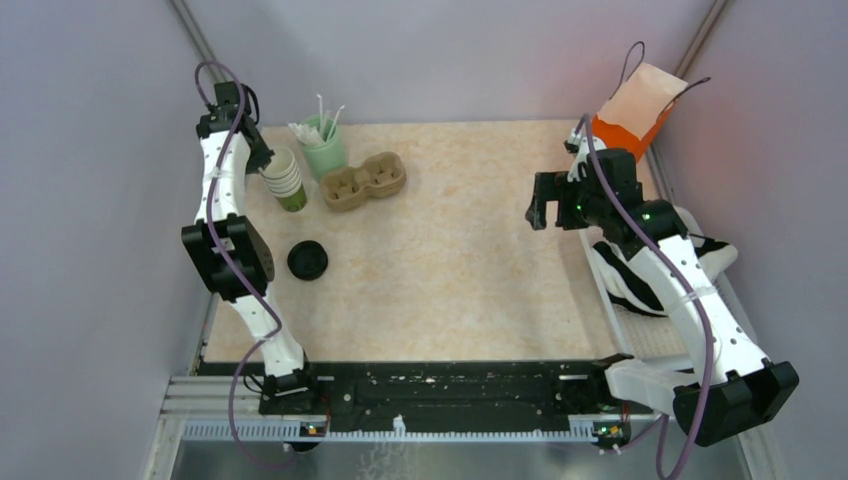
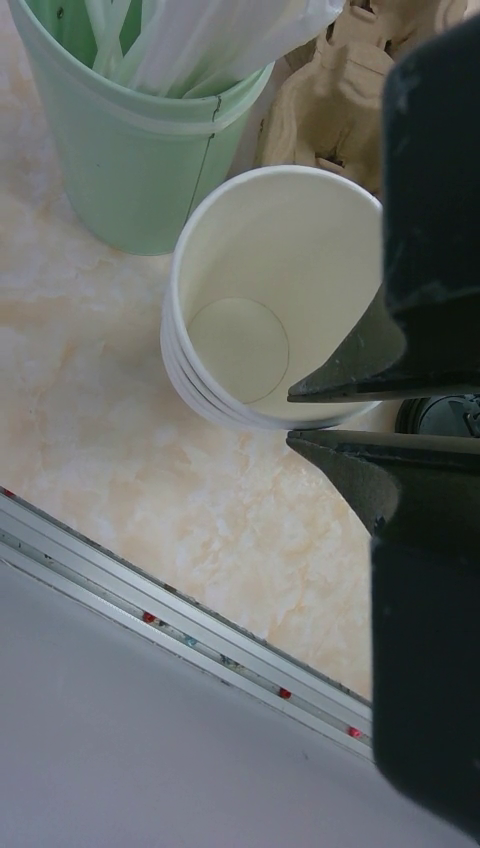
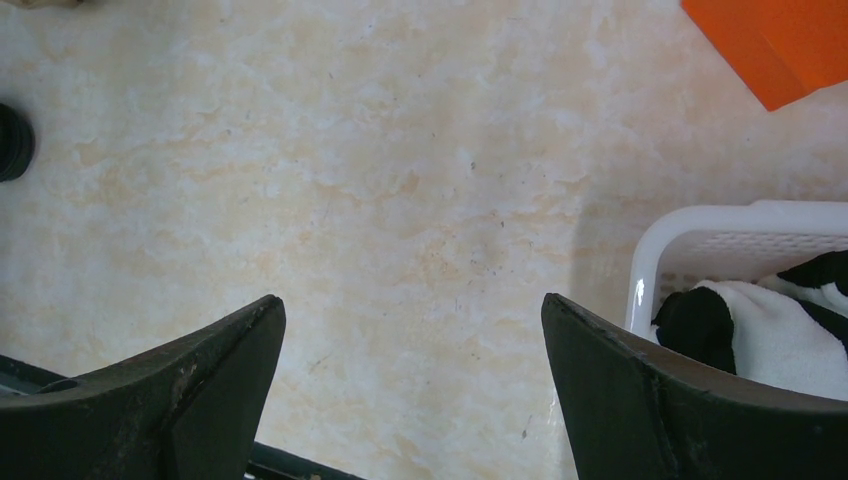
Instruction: Pack the takeout coffee
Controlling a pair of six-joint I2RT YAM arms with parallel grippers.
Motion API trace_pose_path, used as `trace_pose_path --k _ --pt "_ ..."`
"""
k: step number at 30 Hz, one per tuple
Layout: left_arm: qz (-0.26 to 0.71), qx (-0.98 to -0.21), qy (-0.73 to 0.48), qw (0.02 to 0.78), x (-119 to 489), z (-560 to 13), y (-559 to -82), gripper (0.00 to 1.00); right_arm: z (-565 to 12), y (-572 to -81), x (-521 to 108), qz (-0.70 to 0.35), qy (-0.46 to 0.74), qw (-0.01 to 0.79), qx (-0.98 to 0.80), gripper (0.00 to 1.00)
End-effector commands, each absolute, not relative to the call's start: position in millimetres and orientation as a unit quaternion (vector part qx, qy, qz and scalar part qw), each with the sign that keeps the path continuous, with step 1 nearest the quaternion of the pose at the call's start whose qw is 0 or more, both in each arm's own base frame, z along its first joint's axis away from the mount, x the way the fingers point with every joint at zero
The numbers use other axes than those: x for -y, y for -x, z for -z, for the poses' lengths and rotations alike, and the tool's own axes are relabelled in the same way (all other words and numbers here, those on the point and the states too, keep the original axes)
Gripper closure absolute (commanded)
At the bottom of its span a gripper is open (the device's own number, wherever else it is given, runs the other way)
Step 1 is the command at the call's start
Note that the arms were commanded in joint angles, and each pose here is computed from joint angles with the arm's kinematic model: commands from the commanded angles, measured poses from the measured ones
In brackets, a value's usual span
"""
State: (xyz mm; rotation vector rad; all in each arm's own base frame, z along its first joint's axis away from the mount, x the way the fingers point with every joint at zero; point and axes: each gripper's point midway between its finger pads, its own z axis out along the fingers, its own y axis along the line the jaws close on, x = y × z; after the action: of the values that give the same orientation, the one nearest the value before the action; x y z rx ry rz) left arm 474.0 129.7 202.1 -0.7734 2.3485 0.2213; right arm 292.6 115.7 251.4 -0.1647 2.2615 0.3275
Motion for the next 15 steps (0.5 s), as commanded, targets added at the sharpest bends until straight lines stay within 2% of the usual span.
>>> trace_pose_path --k 1,5,15 --pt "-0.082 -0.889 0.296 0.339 -133.0 -216.3 -476.2 0.78 -261.1 -297.2 -122.3 -0.139 0.077 0.432 -0.888 0.01" --pt "-0.083 -0.891 0.294 0.336 -133.0 -212.4 -477.8 0.72 -260.6 -296.7 -121.4 -0.137 0.076 0.432 -0.888 0.01" --pt "-0.085 -0.886 0.299 0.344 -134.0 -221.1 -477.1 0.87 -262.2 -297.6 -121.6 -0.137 0.076 0.435 -0.887 0.01"
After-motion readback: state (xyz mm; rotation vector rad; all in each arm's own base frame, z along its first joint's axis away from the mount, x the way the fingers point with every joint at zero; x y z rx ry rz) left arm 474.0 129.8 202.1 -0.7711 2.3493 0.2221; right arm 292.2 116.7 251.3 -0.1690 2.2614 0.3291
